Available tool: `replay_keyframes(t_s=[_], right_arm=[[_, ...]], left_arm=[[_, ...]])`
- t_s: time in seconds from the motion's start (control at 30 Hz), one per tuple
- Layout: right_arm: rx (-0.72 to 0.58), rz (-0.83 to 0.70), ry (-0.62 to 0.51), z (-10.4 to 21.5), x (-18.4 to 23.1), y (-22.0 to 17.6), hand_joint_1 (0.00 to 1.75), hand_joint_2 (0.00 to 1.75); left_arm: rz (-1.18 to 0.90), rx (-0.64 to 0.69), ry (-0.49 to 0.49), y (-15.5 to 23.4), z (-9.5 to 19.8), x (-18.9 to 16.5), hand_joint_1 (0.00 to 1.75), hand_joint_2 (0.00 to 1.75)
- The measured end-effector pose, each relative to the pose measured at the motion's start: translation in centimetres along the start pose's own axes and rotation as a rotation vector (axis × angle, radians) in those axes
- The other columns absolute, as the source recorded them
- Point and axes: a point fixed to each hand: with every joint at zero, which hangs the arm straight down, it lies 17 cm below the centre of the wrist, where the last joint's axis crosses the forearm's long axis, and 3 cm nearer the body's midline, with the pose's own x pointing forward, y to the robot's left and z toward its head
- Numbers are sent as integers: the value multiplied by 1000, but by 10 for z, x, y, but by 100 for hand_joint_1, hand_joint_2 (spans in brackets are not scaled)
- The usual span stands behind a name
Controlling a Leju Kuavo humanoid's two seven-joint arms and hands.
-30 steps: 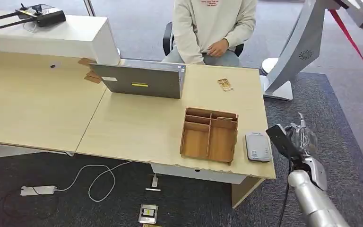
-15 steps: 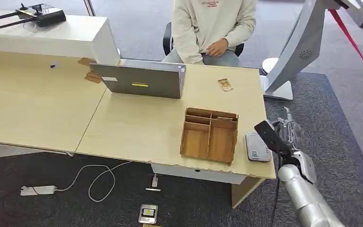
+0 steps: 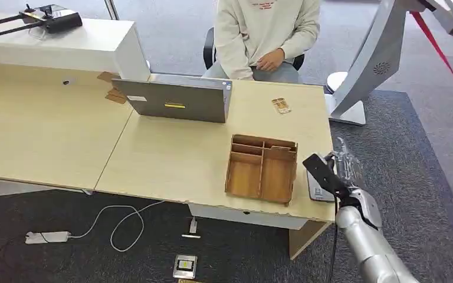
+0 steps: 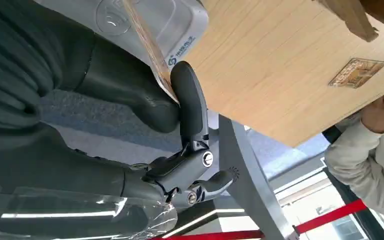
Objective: Pass the card to the sensor for recognition and then transmit it.
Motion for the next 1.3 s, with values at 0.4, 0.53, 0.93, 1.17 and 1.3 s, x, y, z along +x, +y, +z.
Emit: replay_keyframes(t_s=[0.4, 0.53, 0.93, 1.17, 1.3], right_arm=[[51, 7, 23, 5, -10, 15, 175, 175], [73, 5, 43, 8, -14, 22, 175, 175], [91, -18, 65, 11, -20, 31, 175, 175], [98, -34, 74, 12, -22, 33, 175, 175], [98, -36, 77, 12, -23, 34, 175, 175]], left_arm=[[2, 2, 1, -1, 0, 1, 0, 0], [5, 6, 5, 0, 0, 1, 0, 0], [11, 6, 17, -6, 3, -5, 0, 0], [18, 6, 25, -8, 3, -7, 0, 0], [18, 8, 25, -8, 3, -8, 0, 0]])
